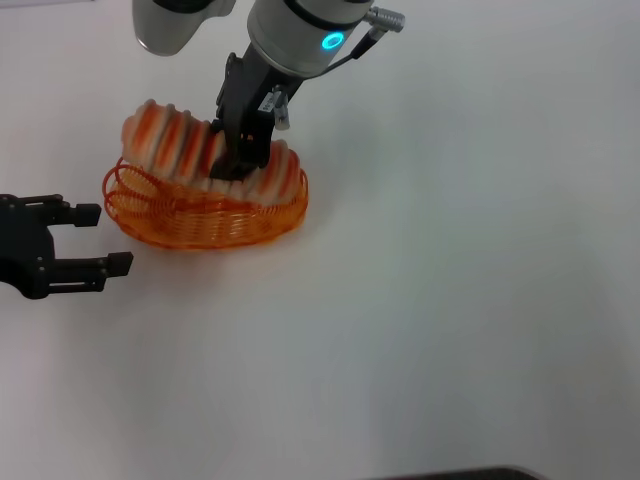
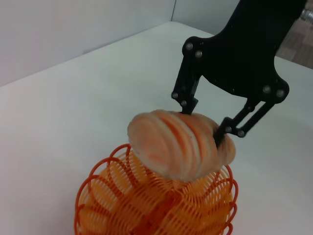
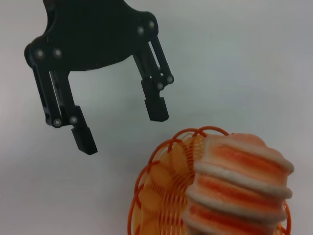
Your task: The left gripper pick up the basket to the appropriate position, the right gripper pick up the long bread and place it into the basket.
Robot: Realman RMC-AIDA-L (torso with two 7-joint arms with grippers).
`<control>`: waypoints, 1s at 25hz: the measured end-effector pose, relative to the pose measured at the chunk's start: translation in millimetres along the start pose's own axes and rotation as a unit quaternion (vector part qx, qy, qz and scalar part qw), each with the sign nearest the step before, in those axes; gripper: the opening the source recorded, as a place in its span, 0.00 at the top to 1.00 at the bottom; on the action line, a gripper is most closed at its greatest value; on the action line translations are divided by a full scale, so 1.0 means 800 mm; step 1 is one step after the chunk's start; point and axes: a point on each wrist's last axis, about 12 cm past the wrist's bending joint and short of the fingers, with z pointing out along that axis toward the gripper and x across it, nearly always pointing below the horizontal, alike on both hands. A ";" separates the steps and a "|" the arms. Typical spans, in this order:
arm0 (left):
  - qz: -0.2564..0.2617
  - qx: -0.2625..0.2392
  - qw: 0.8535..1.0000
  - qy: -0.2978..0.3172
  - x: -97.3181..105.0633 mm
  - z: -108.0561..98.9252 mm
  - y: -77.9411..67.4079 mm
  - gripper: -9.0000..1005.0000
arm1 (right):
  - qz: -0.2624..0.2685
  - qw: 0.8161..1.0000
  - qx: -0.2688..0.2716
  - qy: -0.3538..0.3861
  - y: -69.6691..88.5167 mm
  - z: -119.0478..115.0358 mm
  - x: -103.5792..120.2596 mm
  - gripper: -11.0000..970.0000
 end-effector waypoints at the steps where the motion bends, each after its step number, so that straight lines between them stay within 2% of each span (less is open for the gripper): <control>1: 0.000 0.000 1.000 0.000 0.000 0.000 0.000 0.23 | 0.001 1.000 -0.001 -0.001 0.000 0.000 0.000 0.66; 6: 0.000 0.001 1.000 0.000 -0.001 0.001 0.000 0.23 | 0.004 1.000 -0.004 -0.007 0.000 -0.001 -0.001 0.57; 12: -0.001 -0.004 1.000 0.001 -0.001 0.001 0.002 0.23 | 0.005 1.000 0.001 -0.012 -0.002 -0.001 0.000 0.31; 18: -0.003 -0.015 1.000 0.002 0.002 0.001 0.004 0.23 | 0.047 0.997 0.016 -0.058 -0.010 -0.014 0.007 0.25; 21: -0.004 -0.022 1.000 0.005 0.003 0.001 0.007 0.23 | 0.093 0.990 0.023 -0.103 -0.016 -0.029 0.029 0.25; 25: -0.005 -0.025 1.000 0.008 0.005 0.002 0.010 0.23 | 0.173 0.969 0.010 -0.177 -0.023 -0.049 0.075 0.25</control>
